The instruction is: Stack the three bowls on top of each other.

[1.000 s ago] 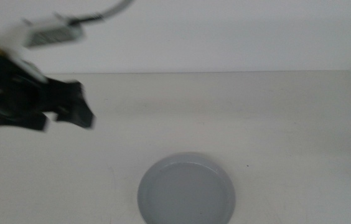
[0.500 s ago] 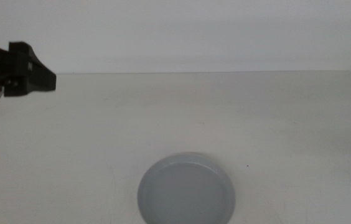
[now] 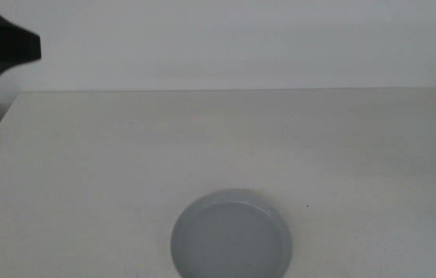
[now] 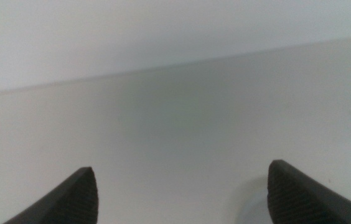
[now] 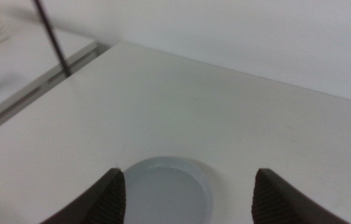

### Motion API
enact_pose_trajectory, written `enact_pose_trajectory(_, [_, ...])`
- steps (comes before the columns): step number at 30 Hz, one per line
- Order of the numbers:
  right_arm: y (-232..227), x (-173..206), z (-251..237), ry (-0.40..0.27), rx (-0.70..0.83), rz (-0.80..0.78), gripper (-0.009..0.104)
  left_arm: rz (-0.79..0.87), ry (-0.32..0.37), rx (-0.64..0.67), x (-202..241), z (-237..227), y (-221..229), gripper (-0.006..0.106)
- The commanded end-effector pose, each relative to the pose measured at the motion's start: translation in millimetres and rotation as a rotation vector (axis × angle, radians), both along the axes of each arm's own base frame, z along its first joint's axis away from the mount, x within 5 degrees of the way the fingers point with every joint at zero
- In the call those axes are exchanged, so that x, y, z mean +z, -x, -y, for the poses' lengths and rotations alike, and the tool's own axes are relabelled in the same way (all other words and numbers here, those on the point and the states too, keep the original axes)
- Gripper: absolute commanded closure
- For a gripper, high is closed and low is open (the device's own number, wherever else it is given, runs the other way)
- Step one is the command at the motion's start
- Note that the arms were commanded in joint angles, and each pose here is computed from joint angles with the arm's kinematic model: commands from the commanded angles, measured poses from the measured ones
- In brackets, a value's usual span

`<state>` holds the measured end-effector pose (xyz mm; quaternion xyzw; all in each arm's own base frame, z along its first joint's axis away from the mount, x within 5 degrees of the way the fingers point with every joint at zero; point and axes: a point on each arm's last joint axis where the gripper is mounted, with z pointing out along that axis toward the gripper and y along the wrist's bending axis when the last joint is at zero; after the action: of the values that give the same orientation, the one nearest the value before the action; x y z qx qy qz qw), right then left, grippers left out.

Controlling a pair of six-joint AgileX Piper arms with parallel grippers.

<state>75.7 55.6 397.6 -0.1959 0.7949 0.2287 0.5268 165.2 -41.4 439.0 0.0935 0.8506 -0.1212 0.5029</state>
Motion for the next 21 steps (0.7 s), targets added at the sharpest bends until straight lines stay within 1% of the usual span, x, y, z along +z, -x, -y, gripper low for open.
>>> enact_pose_trajectory(1, [-16,16,-1,-0.069,-0.08,0.057,0.045,0.161,0.047,0.017,22,-1,1,-0.004])
enact_pose_trajectory(4, [-40,26,-5,-0.015,-0.147,0.052,0.047,0.192,0.022,0.008,28,-1,-1,-0.004])
enact_pose_trajectory(7, [-62,43,-8,0.007,-0.211,0.058,0.049,0.222,-0.026,0.022,37,-3,-5,-0.004])
enact_pose_trajectory(9, [-76,53,-10,0.023,-0.255,0.057,0.05,0.243,-0.054,0.049,43,-7,-7,-0.004])
enact_pose_trajectory(11, [-89,61,-10,0.066,-0.307,0.044,0.051,0.25,-0.068,0.091,46,-12,-8,-0.004])
enact_pose_trajectory(13, [-97,64,-4,0.1,-0.355,0.024,0.053,0.239,-0.098,0.129,44,-18,-7,-0.004])
enact_pose_trajectory(15, [-98,64,4,0.139,-0.388,0.025,0.054,0.192,-0.13,0.161,38,-25,-7,-0.004])
enact_pose_trajectory(17, [-94,62,17,0.179,-0.432,0.004,0.055,0.144,-0.144,0.181,31,-29,-4,-0.004])
enact_pose_trajectory(19, [-86,59,30,0.22,-0.471,-0.006,0.056,0.158,-0.142,0.19,26,-31,2,-0.004])
enact_pose_trajectory(21, [-78,51,41,0.238,-0.507,-0.022,0.056,0.189,-0.123,0.182,17,-30,10,-0.004])
